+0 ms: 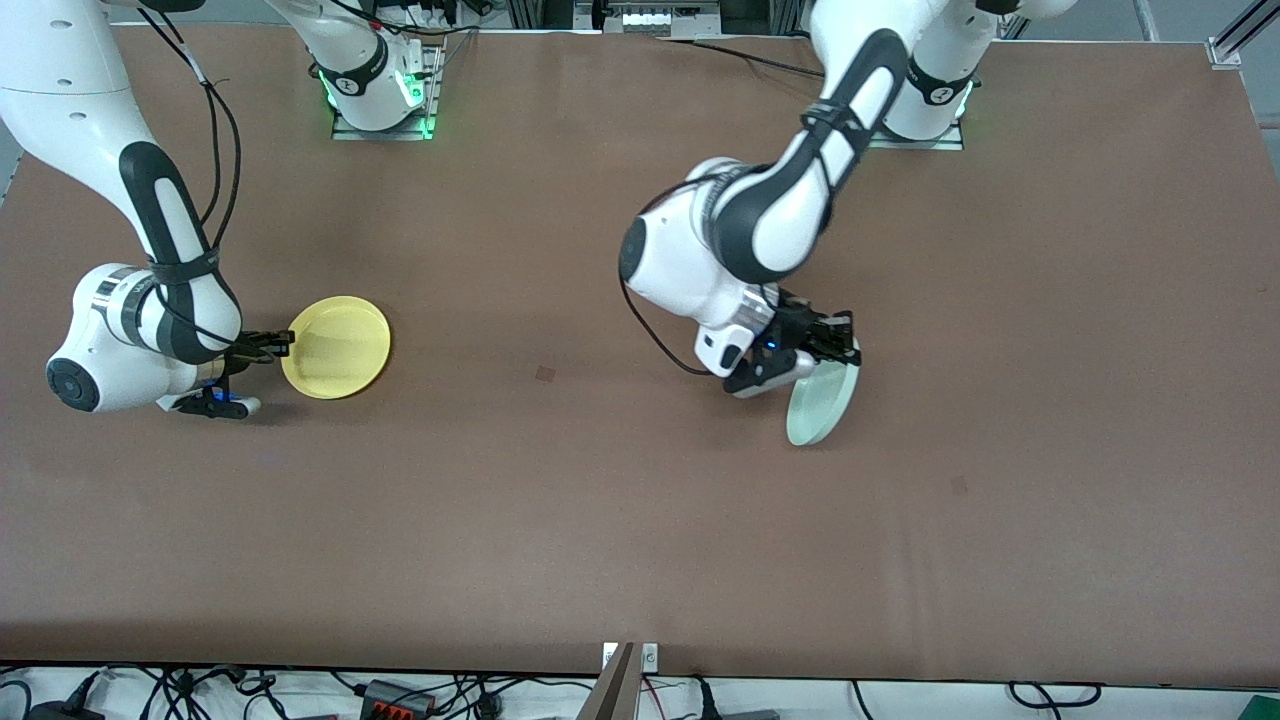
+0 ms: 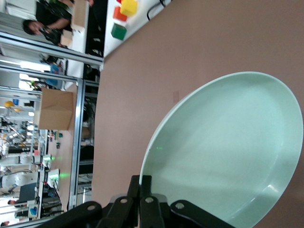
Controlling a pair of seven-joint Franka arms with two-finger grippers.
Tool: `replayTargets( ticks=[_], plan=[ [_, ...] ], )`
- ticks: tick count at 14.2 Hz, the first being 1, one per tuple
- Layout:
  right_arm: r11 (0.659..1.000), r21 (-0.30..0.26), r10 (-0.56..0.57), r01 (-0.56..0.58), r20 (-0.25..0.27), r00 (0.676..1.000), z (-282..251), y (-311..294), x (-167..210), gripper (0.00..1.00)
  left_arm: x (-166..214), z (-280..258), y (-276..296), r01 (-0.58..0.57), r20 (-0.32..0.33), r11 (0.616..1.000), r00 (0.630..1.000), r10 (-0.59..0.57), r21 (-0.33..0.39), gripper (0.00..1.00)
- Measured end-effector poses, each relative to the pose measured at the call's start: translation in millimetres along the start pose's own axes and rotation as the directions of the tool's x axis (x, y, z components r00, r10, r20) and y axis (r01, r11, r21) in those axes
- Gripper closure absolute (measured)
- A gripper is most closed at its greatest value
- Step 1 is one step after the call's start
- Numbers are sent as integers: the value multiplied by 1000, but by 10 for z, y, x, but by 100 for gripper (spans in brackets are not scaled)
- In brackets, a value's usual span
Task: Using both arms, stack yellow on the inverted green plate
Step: 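Flip the green plate upside down and lower it with the left gripper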
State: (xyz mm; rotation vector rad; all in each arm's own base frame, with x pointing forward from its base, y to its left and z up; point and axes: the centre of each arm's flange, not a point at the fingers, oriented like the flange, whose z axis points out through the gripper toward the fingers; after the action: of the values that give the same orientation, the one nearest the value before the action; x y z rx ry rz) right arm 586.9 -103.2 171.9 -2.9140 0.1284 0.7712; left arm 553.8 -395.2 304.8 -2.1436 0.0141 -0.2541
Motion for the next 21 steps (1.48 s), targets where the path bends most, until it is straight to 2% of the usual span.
replayTargets(
  ticks=[2,7,12,13,15,16,17,19,21],
  plan=[
    [1000,4,-17,17,17,1000,-97,-18,-39,98,-195,-86,316,37,-39,999,999,-36,27,97],
    [999,12,-44,43,41,998,-635,-135,-113,98,-541,-214,753,107,-84,993,991,-103,52,97],
    [994,10,-112,112,-6,994,-1078,-506,-122,98,-753,-374,905,136,-116,989,985,-128,61,97],
    [991,22,-129,129,-10,992,-1090,-618,-119,98,-763,-382,911,138,-118,989,984,-130,61,97],
    [985,91,-148,150,-21,989,-1092,-834,-116,98,-767,-388,914,139,-119,988,984,-131,60,97],
    [981,119,-153,155,-27,988,-1099,-909,-115,98,-773,-404,928,135,-123,989,984,-128,52,94],
    [978,133,-157,159,-30,987,-1102,-978,-115,98,-784,-437,959,130,-131,991,984,-125,33,87],
    [975,144,-168,171,-30,985,-1096,-1124,-119,98,-791,-535,1026,119,-157,993,980,-121,-23,68],
    [973,148,-176,178,-29,984,-1088,-1207,-122,98,-778,-680,1092,108,-177,988,976,-126,-110,45]
  ],
)
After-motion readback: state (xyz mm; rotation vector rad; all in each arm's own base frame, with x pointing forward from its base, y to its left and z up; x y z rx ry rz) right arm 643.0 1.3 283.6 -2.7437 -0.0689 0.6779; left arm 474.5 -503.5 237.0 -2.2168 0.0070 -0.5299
